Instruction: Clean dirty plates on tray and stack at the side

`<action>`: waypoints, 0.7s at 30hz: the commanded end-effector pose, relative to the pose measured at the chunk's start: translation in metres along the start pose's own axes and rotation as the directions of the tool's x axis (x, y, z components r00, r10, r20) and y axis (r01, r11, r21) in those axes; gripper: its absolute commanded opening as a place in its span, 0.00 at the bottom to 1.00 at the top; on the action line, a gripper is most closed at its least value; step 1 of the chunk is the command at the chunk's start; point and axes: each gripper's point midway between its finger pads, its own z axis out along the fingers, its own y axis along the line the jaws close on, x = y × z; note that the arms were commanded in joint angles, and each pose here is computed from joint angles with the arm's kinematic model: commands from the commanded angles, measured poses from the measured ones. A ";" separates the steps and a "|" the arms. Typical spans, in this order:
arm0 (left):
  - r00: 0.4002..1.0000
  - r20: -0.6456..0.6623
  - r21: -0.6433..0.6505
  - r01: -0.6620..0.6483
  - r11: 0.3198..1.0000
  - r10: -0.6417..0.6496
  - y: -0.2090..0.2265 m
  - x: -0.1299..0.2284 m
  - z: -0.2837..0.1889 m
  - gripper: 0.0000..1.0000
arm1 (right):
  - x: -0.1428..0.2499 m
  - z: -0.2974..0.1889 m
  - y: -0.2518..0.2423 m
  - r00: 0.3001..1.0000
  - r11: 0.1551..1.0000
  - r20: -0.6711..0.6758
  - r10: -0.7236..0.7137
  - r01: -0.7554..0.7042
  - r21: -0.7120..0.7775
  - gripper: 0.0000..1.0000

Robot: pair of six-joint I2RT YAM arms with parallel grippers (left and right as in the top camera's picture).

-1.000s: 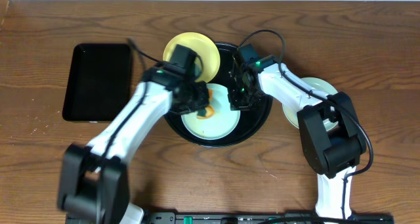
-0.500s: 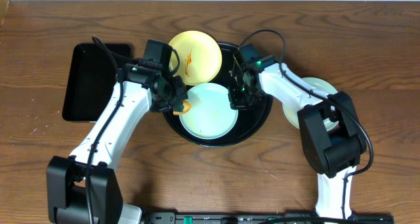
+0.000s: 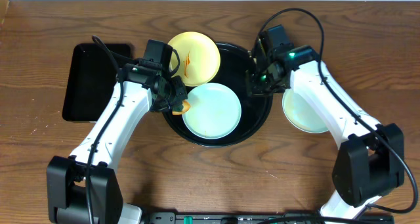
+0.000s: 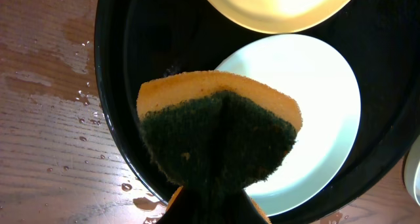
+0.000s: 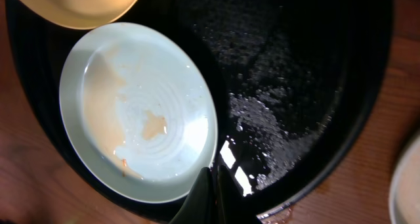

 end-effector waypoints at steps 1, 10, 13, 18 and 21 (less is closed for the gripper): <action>1.000 0.000 -0.018 -0.010 1.000 0.010 0.004 -0.002 0.002 0.07 | -0.003 -0.003 -0.010 1.000 1.000 0.007 -0.005 0.005 0.010 0.01; 1.000 0.000 -0.018 -0.010 1.000 0.010 0.004 -0.002 0.002 0.07 | -0.001 0.018 -0.003 0.999 0.999 -0.022 -0.040 0.040 0.009 0.36; 1.000 0.001 -0.018 -0.010 1.000 0.010 0.004 -0.002 0.002 0.08 | 0.002 0.040 0.000 0.996 0.997 -0.050 -0.075 0.076 0.010 0.37; 1.000 0.000 -0.018 -0.010 1.000 0.010 0.004 -0.002 0.002 0.07 | 0.009 0.078 -0.004 0.988 0.994 -0.112 -0.106 0.106 -0.007 0.38; 1.000 0.000 -0.018 -0.010 1.000 0.010 0.004 -0.002 0.002 0.07 | 0.014 0.094 -0.003 0.982 0.992 -0.143 -0.121 0.117 -0.040 0.37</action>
